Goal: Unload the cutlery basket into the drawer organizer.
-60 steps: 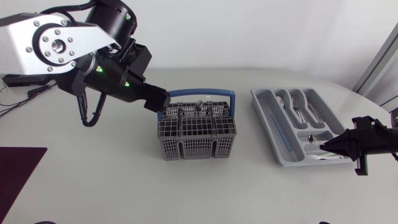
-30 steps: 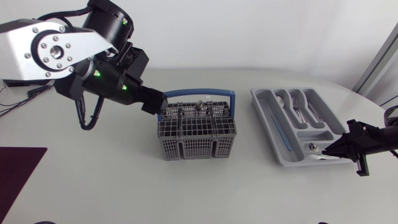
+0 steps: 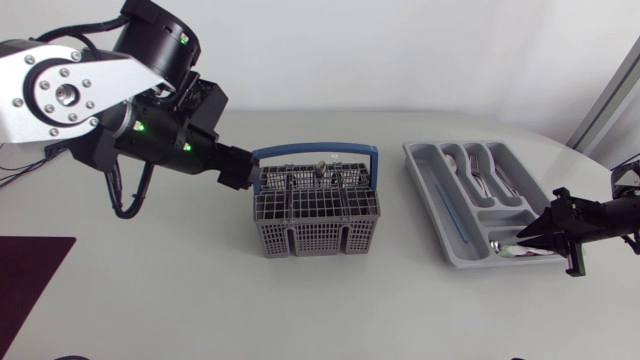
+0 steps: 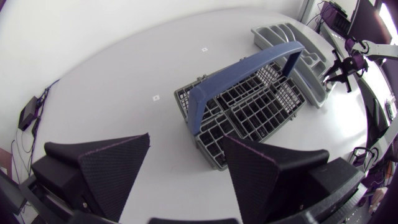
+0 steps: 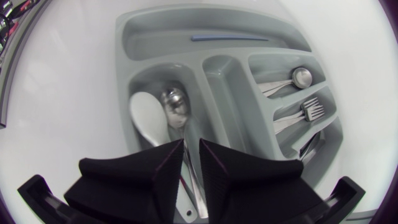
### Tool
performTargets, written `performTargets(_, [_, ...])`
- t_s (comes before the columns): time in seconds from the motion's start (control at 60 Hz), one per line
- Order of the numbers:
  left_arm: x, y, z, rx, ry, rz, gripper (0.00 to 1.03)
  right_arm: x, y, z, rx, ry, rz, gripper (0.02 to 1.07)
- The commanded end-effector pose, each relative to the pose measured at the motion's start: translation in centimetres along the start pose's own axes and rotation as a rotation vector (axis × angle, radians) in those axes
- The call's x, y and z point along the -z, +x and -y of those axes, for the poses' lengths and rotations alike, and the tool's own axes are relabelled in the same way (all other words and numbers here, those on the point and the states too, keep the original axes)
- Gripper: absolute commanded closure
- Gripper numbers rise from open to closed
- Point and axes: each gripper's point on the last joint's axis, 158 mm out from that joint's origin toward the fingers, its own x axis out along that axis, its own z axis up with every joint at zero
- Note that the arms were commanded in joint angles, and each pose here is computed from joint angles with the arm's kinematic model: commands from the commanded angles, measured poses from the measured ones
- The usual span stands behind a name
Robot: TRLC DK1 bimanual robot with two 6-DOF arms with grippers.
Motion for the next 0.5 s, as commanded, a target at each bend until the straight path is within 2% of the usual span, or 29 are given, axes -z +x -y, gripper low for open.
performTargets(0.0, [0.7, -0.3, -0.3, -0.006, -0.001, 0.001, 0.05, -0.1, 0.8, -0.8, -0.020, 0.010, 0.007, 0.53])
performTargets(0.133, [0.7, -0.7, -0.6, -0.011, -0.007, 0.010, 0.05, -0.9, -0.2, -0.5, 0.014, 0.009, 0.005, 0.34])
performTargets(0.2, [0.9, -0.8, -0.6, -0.012, -0.008, 0.010, 0.05, -1.7, -1.1, -0.5, 0.038, 0.002, 0.009, 0.30])
performTargets(0.333, [1.5, -1.2, -1.1, -0.019, -0.016, 0.011, 0.05, -3.9, -2.6, -0.9, 0.069, -0.016, 0.017, 0.22])
performTargets(0.483, [2.2, -1.5, -1.7, -0.030, -0.023, 0.010, 0.05, -7.4, -3.7, -2.3, 0.079, -0.046, 0.043, 0.22])
